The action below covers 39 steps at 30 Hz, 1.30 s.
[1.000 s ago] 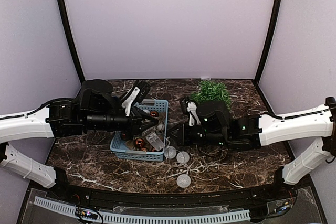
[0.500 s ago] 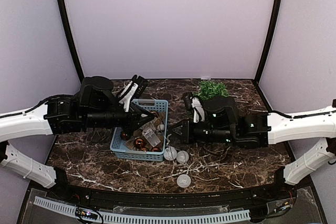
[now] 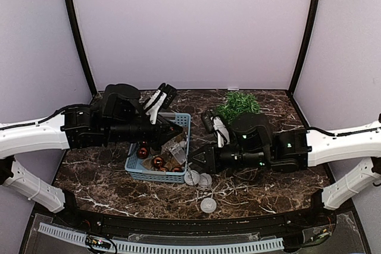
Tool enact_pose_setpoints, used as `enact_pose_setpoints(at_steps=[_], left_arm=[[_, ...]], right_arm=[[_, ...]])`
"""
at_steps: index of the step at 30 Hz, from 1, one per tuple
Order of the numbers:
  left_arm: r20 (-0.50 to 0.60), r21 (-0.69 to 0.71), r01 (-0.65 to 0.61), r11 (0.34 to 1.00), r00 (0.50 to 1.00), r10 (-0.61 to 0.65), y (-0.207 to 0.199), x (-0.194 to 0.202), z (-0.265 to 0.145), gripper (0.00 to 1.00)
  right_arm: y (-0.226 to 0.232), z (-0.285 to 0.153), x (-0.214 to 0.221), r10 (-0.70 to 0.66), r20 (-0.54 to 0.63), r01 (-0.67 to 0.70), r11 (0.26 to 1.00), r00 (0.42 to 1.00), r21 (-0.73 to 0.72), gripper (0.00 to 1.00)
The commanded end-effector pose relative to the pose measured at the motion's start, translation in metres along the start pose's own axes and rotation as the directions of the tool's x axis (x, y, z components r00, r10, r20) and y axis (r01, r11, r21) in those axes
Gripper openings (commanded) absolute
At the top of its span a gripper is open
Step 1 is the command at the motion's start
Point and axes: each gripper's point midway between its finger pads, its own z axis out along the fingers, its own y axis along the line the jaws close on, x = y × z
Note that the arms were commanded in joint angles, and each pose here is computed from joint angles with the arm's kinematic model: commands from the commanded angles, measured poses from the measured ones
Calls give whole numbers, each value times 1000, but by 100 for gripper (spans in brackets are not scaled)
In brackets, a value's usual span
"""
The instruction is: Decorate the small christmas tree
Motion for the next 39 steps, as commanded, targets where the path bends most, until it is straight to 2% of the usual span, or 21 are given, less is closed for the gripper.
enact_pose_setpoints(at_steps=[1, 15, 27, 35, 39], left_arm=[[73, 59, 19, 998, 997, -24, -14, -26, -3, 0], [70, 63, 49, 997, 996, -53, -9, -28, 4, 0], [86, 16, 139, 990, 986, -140, 18, -30, 8, 0], [107, -23, 191, 981, 976, -188, 38, -29, 1, 0], [123, -41, 201, 979, 973, -194, 44, -29, -7, 0]], right_arm=[[19, 3, -12, -24, 34, 25, 999, 999, -32, 0], [32, 30, -6, -121, -25, 122, 992, 992, 39, 0], [57, 54, 17, -221, -124, 228, 973, 967, 47, 0], [74, 40, 27, -233, -136, 235, 972, 963, 1, 0], [64, 28, 31, -190, -126, 194, 981, 974, 22, 0]])
